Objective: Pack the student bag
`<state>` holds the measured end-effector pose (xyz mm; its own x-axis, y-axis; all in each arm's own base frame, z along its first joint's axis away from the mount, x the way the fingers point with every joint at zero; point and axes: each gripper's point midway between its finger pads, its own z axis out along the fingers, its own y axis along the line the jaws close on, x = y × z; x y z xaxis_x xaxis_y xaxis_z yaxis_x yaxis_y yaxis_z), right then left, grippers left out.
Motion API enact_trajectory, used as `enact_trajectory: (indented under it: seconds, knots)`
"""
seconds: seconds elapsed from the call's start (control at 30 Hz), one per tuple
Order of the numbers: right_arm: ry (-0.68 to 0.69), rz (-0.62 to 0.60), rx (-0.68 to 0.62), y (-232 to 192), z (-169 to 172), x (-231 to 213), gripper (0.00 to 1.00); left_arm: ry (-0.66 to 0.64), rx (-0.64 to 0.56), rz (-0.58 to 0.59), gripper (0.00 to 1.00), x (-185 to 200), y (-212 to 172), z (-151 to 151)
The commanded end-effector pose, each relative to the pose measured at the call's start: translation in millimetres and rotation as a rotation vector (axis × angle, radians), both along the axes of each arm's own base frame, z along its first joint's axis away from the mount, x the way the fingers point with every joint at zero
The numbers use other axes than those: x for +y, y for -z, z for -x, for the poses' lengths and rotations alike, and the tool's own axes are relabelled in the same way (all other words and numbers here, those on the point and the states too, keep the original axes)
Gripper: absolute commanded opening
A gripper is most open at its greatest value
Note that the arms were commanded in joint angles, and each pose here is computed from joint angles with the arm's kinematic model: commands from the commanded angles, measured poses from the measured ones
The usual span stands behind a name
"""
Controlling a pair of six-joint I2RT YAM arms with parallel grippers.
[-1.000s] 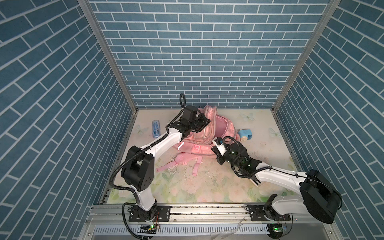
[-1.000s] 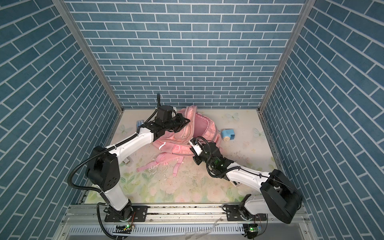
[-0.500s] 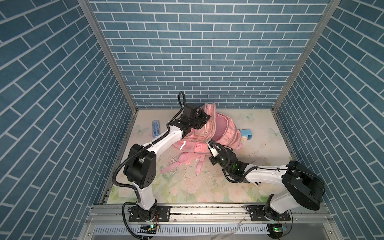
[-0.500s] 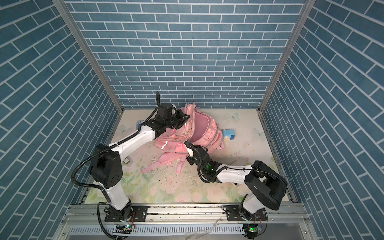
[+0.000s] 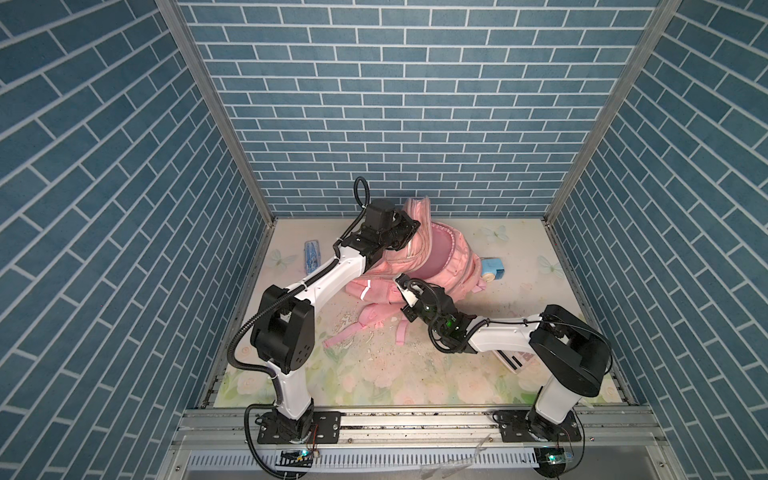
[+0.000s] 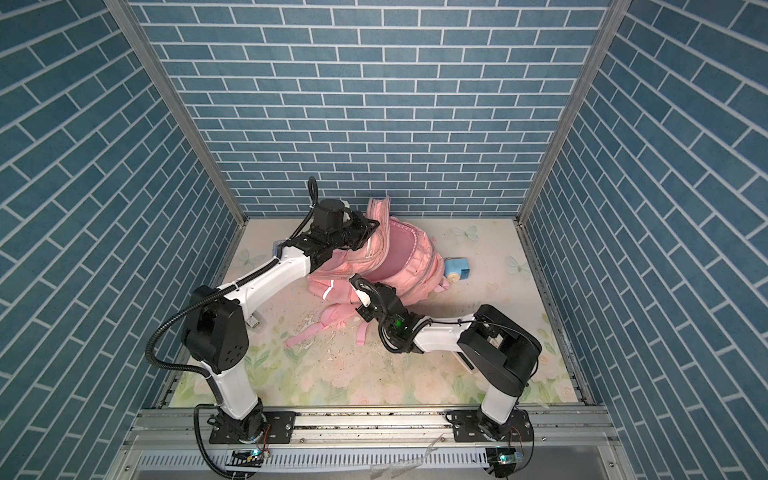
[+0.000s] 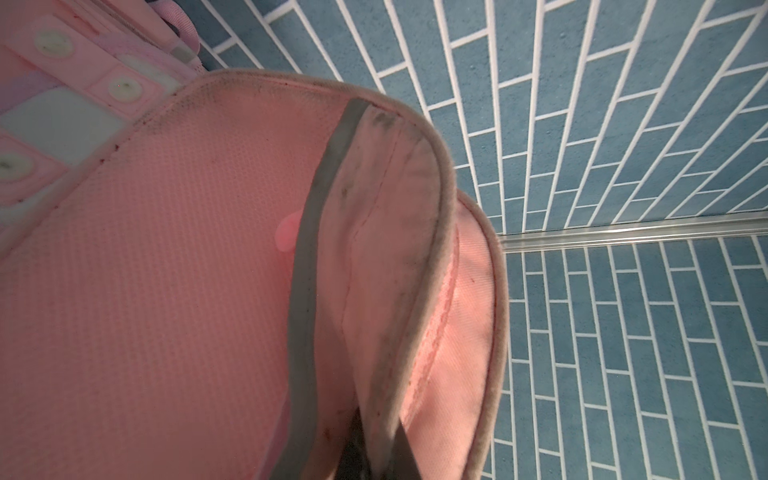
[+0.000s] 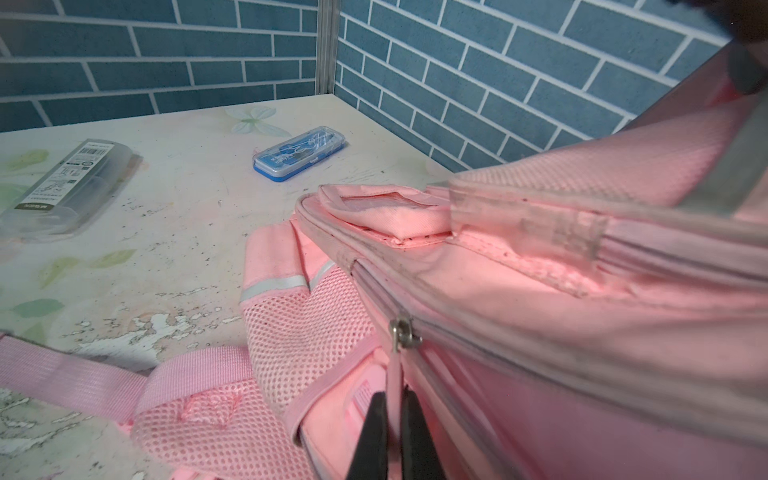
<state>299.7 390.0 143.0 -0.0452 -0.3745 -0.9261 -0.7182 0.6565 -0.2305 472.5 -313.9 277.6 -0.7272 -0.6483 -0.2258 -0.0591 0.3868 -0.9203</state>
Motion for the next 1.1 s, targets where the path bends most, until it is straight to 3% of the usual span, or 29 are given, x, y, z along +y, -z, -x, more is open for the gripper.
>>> enact_trajectory:
  seconds: [0.0, 0.43, 0.53, 0.63, 0.67, 0.73, 0.77, 0.87, 1.07]
  knots:
    - [-0.145, 0.016, 0.0, -0.4, 23.7, 32.7, 0.0, -0.01, -0.323, 0.175, 0.0, -2.9, -114.6, 2.4]
    - [-0.136, 0.053, 0.044, 9.9, 15.0, 49.1, 0.0, 0.052, -0.33, 0.17, 0.0, -16.0, -112.8, 12.9]
    - [-0.125, 0.055, 0.045, 8.3, 13.6, 49.3, 0.0, 0.067, -0.335, 0.121, 0.0, -13.9, -107.8, 17.3]
    - [-0.112, 0.052, 0.064, 0.0, 13.6, 47.0, 0.01, 0.115, -0.363, -0.001, 0.0, -9.8, -101.6, 20.6]
    - [-0.143, 0.055, 0.085, -4.5, 19.7, 48.6, 0.07, 0.177, -0.388, -0.047, 0.0, -11.8, -101.8, 24.5]
    - [-0.219, 0.055, 0.115, -18.6, 33.7, 52.3, 0.35, 0.256, -0.375, -0.183, 0.0, -8.5, -86.5, 28.0]
    - [-0.215, 0.047, 0.145, -24.2, 36.7, 50.5, 0.4, 0.272, -0.366, -0.256, 0.0, -3.0, -78.4, 28.9]
    - [-0.165, 0.048, 0.185, -33.7, 37.5, 37.9, 0.51, 0.303, -0.352, -0.341, 0.0, 14.0, -64.3, 31.8]
    - [-0.065, 0.065, 0.207, -45.3, 33.0, 0.8, 0.59, 0.366, -0.295, -0.456, 0.0, 37.5, -34.4, 32.6]
